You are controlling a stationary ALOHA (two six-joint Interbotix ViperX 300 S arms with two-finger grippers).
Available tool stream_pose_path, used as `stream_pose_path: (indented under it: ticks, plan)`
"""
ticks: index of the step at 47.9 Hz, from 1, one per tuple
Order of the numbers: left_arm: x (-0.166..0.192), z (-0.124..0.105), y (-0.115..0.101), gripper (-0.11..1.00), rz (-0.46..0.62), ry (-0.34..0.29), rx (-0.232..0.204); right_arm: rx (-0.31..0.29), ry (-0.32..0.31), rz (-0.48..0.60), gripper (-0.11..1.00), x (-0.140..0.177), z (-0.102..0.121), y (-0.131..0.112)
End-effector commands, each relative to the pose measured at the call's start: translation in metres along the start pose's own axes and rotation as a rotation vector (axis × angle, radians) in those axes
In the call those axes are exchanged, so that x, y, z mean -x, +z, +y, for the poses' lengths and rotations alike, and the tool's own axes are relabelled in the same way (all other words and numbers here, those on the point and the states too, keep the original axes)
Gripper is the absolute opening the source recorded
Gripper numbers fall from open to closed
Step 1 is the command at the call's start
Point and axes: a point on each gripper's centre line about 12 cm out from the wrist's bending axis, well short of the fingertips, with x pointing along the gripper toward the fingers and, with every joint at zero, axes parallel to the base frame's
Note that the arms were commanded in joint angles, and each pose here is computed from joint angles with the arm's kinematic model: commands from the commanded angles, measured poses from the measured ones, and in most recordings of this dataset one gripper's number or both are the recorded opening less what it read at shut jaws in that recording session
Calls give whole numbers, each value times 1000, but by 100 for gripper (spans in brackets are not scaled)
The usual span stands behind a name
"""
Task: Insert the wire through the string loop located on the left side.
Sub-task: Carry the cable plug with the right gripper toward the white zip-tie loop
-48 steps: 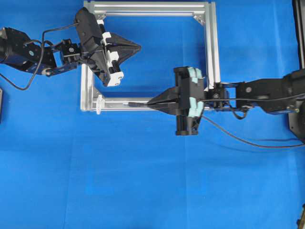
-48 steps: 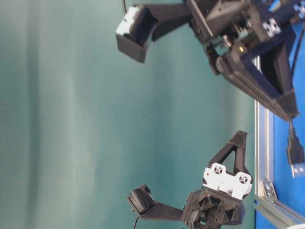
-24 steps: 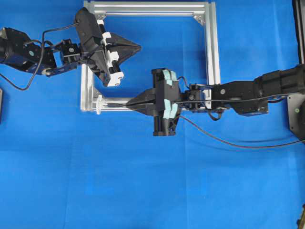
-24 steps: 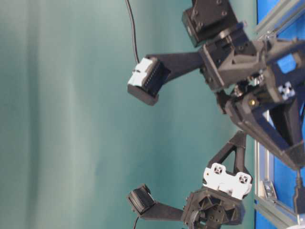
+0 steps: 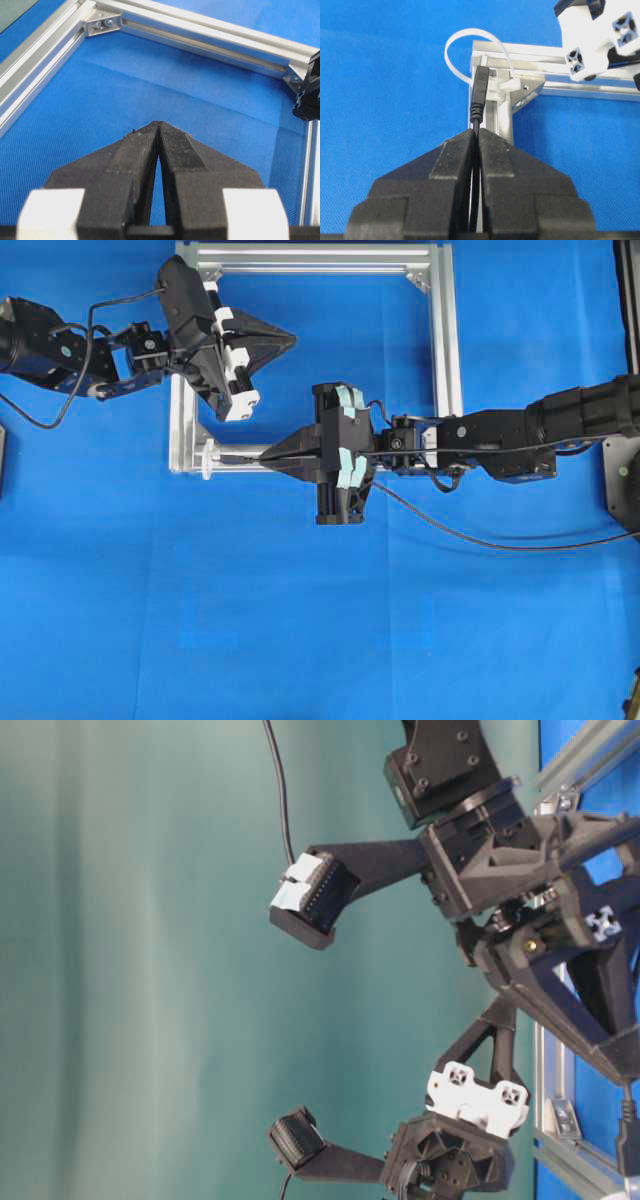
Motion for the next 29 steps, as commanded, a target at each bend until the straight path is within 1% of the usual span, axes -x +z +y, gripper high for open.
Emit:
stream_pose_path:
  ticks: [1,29]
  plan:
    - [3,-2,17,0,-52,-8,2,-2,-1,-38,0,1,-1,13]
    - [2,-2,18,0,-55,-8,2,-2,-1,-38,0,1,-1,13]
